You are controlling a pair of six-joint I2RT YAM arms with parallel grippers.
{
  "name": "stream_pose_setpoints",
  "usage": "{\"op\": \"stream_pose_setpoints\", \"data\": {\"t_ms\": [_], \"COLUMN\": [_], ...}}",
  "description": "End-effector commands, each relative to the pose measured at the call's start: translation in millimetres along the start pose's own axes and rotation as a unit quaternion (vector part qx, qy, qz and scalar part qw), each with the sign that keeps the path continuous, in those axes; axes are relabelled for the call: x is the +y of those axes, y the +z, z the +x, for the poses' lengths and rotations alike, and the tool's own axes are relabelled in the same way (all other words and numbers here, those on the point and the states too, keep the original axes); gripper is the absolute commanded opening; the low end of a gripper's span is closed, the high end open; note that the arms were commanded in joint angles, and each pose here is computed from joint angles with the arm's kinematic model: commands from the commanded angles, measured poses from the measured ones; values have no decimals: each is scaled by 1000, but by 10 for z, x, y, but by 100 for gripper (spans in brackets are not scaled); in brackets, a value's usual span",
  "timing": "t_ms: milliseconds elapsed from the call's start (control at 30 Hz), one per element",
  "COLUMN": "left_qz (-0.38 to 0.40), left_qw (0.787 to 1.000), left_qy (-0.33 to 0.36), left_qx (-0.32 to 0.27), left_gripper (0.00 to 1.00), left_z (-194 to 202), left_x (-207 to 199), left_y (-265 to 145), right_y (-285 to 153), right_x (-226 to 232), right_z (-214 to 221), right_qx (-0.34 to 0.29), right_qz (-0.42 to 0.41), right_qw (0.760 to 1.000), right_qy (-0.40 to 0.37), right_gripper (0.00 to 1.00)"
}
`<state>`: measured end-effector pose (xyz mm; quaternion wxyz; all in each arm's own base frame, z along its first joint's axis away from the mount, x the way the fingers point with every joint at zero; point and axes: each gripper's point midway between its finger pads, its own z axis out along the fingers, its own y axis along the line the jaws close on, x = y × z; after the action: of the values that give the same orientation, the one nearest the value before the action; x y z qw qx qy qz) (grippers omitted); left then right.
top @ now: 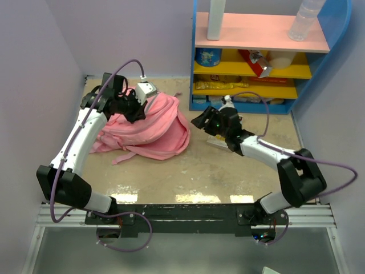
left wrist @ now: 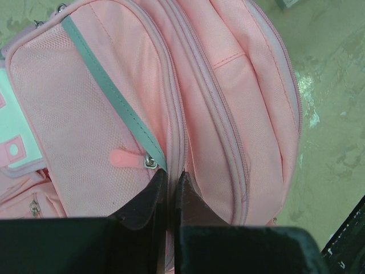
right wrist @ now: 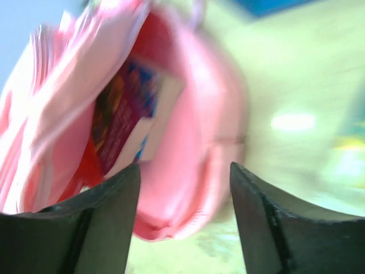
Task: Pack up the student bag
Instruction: Place the book in the student bag, then pick up the book from the center of the board.
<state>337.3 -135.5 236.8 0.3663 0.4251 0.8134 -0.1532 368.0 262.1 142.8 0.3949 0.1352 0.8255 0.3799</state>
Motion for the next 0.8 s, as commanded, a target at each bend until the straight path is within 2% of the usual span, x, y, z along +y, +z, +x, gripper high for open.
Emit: {"op": "stream_pose_setpoints", "data": {"t_ms": [0, 33, 67, 100, 133, 200, 333, 500, 767], "left_qz": [-18, -18, -18, -18, -17, -15, -11, -8, -5], "left_qw": [995, 995, 995, 995, 995, 995, 995, 995, 995], "left_qy": [43, 44, 43, 44, 45, 44, 44, 43, 45], "left_qx": [-83, -83, -84, -85, -87, -85, -85, -87, -90], "left_gripper": [0, 0, 0, 0, 0, 0, 0, 0, 0], "left_z": [-420, -425, -422, -431, -435, -419, -405, -411, -436], "left_x": [112, 107, 106, 104, 99, 90, 66, 50, 33], "left_y": [-95, -98, -102, -110, -112, -105, -103, -107, -136], "right_y": [-426, -514, -592, -637, -706, -751, -795, -662, -431], "right_x": [-749, -930, -1068, -1165, -1288, -1479, -1852, -2107, -2358], "right_z": [-460, -686, -724, -790, -967, -1012, -1179, -1082, -875], "right_qx": [-51, -80, -77, -80, -94, -85, -88, -66, -38], "right_qz": [145, 177, 203, 219, 238, 266, 302, 323, 332], "right_qw": [988, 981, 976, 972, 967, 960, 949, 943, 940], "right_qy": [-10, -3, -5, -2, 3, 8, 24, 43, 63], "right_gripper": [73, 77, 85, 89, 92, 95, 95, 93, 82]}}
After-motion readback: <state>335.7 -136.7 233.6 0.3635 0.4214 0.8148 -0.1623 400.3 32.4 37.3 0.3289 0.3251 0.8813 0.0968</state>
